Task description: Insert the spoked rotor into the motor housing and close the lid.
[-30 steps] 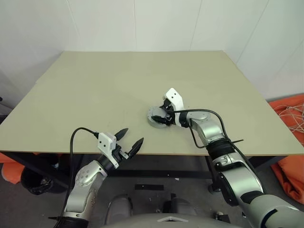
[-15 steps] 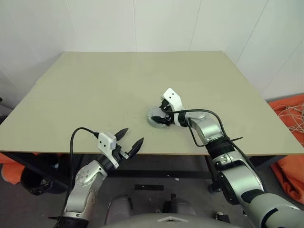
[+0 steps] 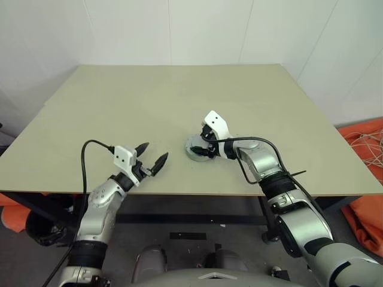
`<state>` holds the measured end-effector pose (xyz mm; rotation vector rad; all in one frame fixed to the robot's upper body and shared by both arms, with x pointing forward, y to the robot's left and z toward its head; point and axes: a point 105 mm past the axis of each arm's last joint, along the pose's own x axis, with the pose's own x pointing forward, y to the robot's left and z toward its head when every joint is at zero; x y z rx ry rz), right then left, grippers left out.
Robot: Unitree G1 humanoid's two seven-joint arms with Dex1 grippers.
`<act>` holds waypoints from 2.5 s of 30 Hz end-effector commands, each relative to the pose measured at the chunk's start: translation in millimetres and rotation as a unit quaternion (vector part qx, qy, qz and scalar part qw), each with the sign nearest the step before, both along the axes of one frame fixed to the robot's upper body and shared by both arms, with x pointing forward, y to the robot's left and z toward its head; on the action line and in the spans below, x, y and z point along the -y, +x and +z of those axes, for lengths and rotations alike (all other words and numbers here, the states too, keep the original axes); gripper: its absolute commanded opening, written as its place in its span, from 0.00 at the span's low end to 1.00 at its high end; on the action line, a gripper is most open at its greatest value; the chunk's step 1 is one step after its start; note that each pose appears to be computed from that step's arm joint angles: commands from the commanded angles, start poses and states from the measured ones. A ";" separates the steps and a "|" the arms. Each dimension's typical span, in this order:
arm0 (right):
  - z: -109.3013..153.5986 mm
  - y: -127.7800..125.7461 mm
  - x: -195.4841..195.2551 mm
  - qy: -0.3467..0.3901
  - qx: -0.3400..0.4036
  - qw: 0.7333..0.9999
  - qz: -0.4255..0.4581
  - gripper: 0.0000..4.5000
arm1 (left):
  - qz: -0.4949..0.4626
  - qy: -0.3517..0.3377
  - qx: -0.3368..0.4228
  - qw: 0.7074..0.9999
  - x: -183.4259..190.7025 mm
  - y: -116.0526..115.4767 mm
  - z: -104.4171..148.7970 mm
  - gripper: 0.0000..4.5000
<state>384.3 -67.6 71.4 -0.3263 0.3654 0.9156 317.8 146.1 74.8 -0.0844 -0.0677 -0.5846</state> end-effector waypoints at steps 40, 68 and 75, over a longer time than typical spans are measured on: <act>0.1 -5.9 -8.7 0.003 -0.001 1.000 -0.012 0.71 | -0.205 0.093 -0.032 0.974 83.0 68.7 11.9 0.00; 9.4 -13.7 -14.6 0.014 -0.004 1.000 0.003 0.79 | -0.221 0.132 -0.067 0.964 88.5 66.6 -4.3 0.00; 17.4 -14.4 -12.7 0.015 0.006 1.000 -0.002 0.99 | -0.226 0.132 -0.066 0.963 90.0 66.0 -3.7 0.00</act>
